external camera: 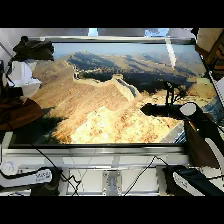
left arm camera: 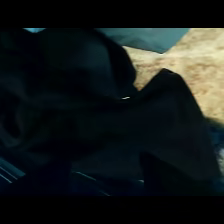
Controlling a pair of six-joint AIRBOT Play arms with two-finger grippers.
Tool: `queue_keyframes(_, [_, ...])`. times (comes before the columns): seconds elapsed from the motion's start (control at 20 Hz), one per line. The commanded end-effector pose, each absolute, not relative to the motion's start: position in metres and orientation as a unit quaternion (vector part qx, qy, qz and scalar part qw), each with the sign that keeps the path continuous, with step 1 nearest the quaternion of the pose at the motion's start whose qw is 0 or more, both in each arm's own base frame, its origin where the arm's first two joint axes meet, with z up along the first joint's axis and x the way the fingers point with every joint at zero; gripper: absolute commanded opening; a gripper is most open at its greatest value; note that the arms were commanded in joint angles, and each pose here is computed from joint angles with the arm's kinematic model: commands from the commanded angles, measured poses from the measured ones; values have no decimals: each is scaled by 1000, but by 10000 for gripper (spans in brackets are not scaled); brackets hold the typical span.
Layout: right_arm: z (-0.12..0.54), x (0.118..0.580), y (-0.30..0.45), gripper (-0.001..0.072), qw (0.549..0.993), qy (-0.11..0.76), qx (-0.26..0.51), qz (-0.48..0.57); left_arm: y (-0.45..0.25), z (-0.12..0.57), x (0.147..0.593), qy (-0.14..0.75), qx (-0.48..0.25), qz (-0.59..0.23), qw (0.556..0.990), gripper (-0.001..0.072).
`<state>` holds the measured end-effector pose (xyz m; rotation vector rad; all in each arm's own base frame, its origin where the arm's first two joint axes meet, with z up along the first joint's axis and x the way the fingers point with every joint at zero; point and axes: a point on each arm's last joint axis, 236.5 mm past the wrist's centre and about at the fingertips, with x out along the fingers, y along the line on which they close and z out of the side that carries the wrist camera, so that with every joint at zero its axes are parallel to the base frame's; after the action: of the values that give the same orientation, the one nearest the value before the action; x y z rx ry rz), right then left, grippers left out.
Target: Fold the shirts.
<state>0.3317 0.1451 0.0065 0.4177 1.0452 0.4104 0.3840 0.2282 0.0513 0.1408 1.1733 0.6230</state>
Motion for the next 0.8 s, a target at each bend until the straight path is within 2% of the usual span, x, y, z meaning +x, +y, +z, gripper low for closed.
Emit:
queue_keyframes(0.0, [12,340,145,352,833,477,209,188,291,27,366,543,36,343,766,493])
queue_keyframes(0.3, [18,355,139,351,847,451,229,166,349,17,348,498,-53,394,771,491])
queue_keyframes(0.5, [24,358,144,351,844,441,254,166,342,-7,386,481,-123,349,795,492])
queue_keyframes(0.7, [28,359,148,350,840,439,271,169,336,-38,407,491,-174,331,787,491])
queue_keyframes(0.75, [29,360,148,350,840,437,274,169,330,-43,415,484,-195,323,790,435])
